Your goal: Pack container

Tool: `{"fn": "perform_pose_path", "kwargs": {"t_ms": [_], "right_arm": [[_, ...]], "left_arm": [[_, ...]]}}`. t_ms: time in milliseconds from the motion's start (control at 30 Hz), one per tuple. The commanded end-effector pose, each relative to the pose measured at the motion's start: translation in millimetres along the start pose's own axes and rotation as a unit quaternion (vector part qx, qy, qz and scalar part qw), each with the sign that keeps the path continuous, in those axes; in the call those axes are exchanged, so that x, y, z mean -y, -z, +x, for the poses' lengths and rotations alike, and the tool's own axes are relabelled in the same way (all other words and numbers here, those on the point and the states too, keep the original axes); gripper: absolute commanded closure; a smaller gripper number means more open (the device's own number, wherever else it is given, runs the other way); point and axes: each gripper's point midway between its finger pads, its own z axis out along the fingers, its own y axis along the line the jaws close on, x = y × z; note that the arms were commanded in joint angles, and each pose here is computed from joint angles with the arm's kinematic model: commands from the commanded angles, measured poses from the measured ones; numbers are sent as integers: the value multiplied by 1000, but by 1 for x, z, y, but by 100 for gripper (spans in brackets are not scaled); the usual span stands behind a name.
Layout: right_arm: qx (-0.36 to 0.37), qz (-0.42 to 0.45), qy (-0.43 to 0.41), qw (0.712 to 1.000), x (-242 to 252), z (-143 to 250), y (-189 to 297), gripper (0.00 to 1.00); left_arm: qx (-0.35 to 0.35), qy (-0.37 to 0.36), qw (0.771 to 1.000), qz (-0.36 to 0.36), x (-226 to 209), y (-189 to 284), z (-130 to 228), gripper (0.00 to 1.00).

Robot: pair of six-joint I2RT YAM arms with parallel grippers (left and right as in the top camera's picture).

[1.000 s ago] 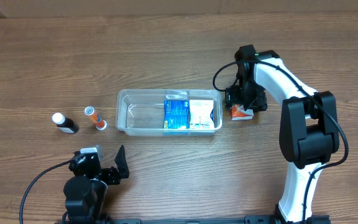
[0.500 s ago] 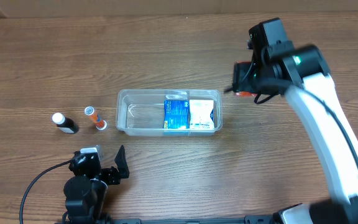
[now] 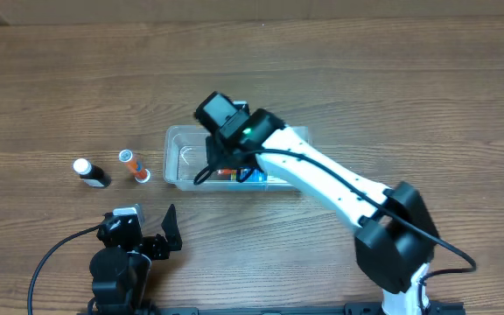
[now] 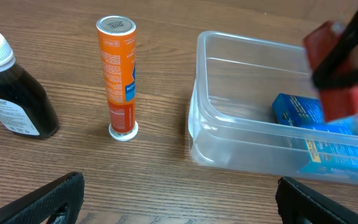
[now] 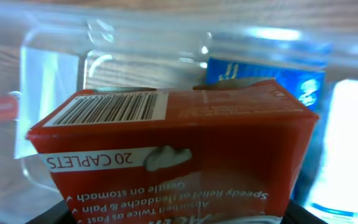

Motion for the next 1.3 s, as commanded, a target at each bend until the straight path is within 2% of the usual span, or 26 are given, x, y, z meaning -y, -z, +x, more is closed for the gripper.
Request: {"fn": "perform_pose_path", "kwargs": {"t_ms": [0,133,333,567,633,667,867,1033,1133,1267], "right_arm": [[-7,-3,-9,1000,-10,6,-18,29],[-25,-29,-9,999,-22,11,-34,30],[-31,-42,-13,999,-27,12,-34,25],[-28,-60,-24,997,-34,9,-33,24],[-26,-58,-24,998,-33,8,-33,12],[-26,-58,-24,998,-34,8,-33,10],[20,-14,-6,1000,-17,-8,-29,9],[85,-23,-13,996,19,-47,78,5],[151,-29,-86,984,87,-71,168,0],[215,-7,-185,959,178,-79,238,0]], "left_arm": [[5,-13,1000,-2,0,0,-1,0],[5,-13,1000,-2,0,0,-1,0],[5,-13,1000,-2,0,0,-1,0],[5,-13,1000,-2,0,0,-1,0],[5,-13,1000,-2,0,0,-1,0],[5,-13,1000,-2,0,0,-1,0],[5,-13,1000,-2,0,0,-1,0],[5,-13,1000,-2,0,0,-1,0],[5,-13,1000,-2,0,0,-1,0],[38,-14,999,-10,-2,1,-17,0]]}}
